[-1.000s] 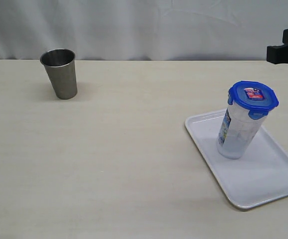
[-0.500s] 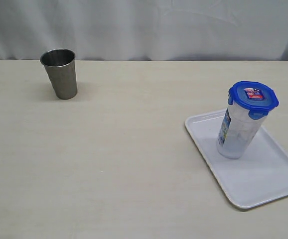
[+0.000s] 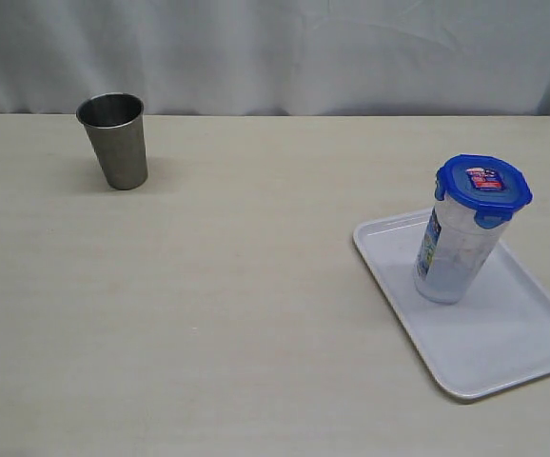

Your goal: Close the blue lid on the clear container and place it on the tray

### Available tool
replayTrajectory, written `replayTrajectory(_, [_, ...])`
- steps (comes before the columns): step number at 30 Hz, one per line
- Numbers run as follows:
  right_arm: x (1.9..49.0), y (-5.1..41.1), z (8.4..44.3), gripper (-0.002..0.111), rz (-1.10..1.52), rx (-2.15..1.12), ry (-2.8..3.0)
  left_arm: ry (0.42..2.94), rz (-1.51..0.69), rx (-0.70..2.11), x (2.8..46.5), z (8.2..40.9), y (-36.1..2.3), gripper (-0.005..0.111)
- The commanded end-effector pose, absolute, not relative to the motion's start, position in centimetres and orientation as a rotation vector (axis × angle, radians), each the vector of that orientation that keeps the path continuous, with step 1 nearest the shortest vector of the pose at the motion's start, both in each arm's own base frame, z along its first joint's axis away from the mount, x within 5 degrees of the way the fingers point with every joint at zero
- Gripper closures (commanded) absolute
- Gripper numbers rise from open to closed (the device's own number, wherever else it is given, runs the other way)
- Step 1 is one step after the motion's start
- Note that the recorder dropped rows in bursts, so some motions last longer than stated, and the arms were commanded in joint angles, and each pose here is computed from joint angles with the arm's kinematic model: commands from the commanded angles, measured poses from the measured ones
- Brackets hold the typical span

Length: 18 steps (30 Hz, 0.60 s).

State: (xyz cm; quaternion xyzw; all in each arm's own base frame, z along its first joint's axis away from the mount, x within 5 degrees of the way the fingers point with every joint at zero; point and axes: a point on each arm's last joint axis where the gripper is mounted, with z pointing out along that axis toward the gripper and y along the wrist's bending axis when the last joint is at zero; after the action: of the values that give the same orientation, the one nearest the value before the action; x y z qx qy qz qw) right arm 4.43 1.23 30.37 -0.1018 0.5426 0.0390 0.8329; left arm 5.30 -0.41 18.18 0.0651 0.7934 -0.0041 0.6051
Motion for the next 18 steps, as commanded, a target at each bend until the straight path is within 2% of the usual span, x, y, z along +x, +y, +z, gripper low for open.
replayTrajectory(1, [3.9, 0.9, 28.1, 0.104, 0.038, -0.167, 1.14, 1.824, -0.016, 0.137, 5.3, 18.2, -0.4, 0.107])
replayTrajectory(7, [5.2, 0.9, 22.9, 0.104, 0.049, -0.161, 1.292, 1.824, -0.016, 0.137, 5.3, 18.2, -0.4, 0.107])
replayTrajectory(18, [5.6, 0.6, 20.7, 0.104, 0.03, -0.137, 1.543, 1.824, -0.016, 0.137, 5.3, 18.2, -0.4, 0.107])
